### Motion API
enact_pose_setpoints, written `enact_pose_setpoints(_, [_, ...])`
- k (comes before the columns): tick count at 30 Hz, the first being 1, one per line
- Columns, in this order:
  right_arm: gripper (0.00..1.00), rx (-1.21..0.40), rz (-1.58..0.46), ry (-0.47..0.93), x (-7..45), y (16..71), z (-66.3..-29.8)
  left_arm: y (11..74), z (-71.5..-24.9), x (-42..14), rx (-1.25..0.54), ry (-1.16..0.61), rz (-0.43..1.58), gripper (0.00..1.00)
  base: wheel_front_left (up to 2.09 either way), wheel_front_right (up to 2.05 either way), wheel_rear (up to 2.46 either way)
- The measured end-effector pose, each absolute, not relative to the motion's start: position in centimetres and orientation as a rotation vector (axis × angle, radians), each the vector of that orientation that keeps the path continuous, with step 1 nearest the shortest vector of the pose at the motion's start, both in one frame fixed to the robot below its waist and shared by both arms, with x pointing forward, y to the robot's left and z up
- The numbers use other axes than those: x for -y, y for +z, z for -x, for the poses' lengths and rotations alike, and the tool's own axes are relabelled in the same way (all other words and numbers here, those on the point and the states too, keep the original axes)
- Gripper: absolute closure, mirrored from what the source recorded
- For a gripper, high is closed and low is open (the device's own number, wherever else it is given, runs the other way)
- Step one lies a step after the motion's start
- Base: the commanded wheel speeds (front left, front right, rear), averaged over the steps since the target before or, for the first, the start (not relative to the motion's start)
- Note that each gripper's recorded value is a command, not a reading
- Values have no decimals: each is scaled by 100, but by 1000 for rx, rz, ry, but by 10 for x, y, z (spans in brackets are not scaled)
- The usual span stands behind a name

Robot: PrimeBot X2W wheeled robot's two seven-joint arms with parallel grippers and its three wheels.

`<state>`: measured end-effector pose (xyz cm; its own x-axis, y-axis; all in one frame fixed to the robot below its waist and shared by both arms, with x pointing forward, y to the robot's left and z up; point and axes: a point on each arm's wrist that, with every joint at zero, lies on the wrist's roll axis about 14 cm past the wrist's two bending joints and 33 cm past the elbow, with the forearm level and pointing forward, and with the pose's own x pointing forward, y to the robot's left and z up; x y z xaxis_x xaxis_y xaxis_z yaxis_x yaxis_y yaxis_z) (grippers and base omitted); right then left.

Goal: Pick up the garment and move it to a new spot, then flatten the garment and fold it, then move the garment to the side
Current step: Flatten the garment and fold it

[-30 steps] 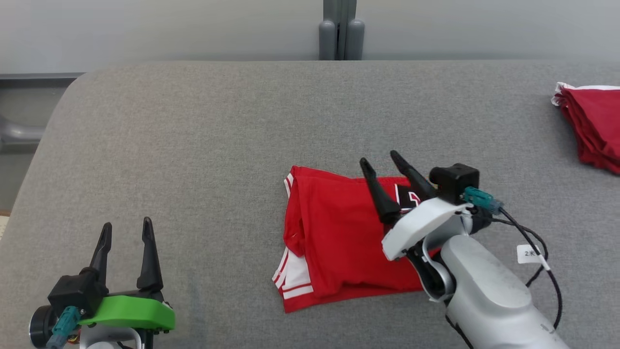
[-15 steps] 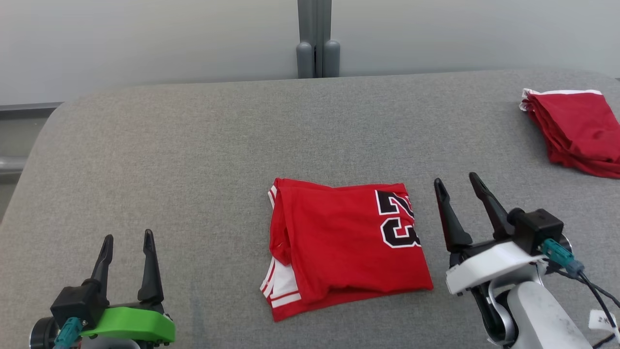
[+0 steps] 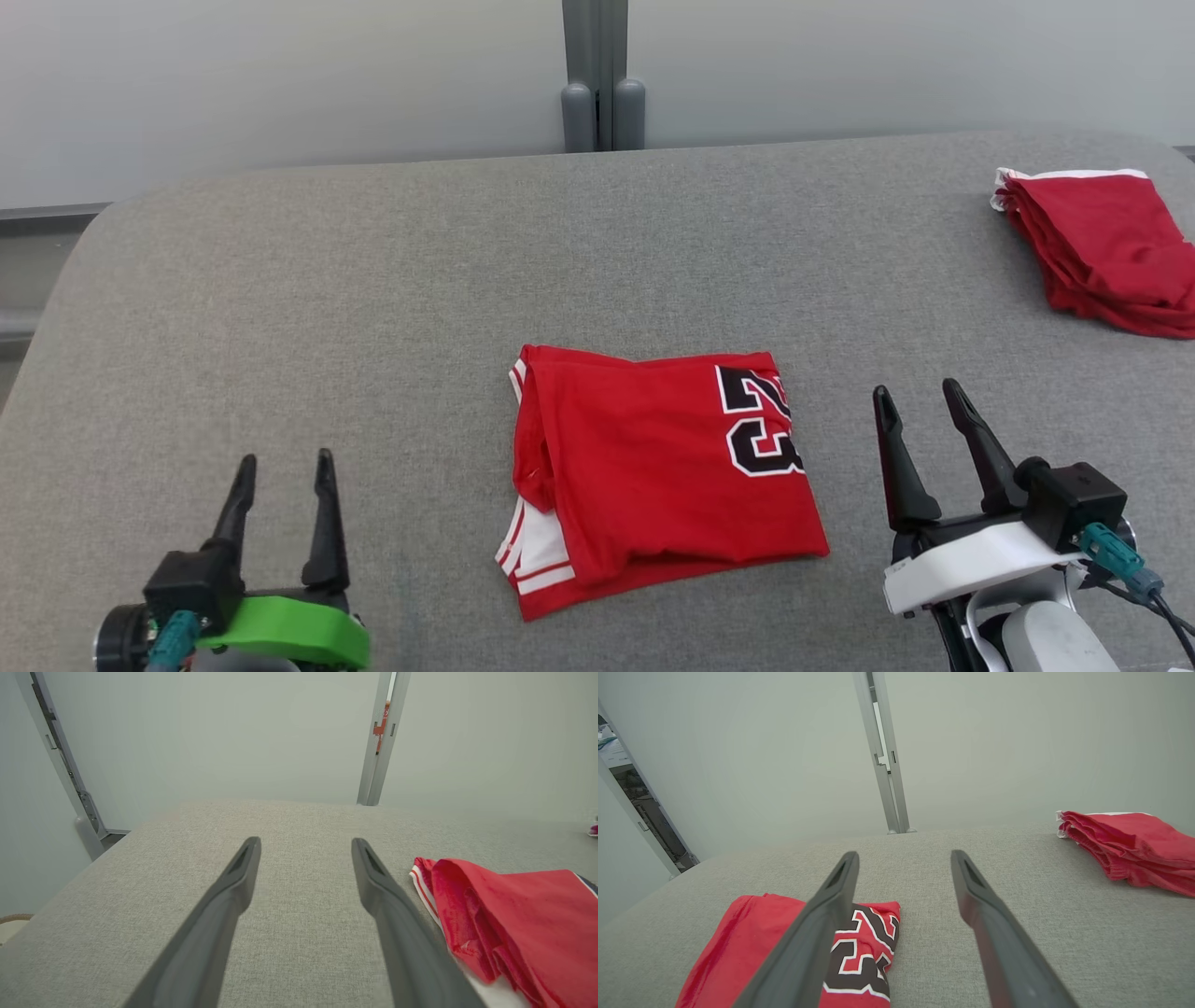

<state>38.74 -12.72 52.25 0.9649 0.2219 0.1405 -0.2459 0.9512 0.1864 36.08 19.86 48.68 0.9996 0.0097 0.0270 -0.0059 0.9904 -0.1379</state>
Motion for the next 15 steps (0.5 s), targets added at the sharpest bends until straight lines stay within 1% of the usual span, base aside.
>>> enact_pose_setpoints(9, [0,111,-208,242,123,519,-392,462,-357,-123,-66,-213,157,0,0,0,0])
enact_pose_setpoints(15, [0,97,-214,217,129,514,-393,436,-341,-65,-169,-387,173,0,0,0,0])
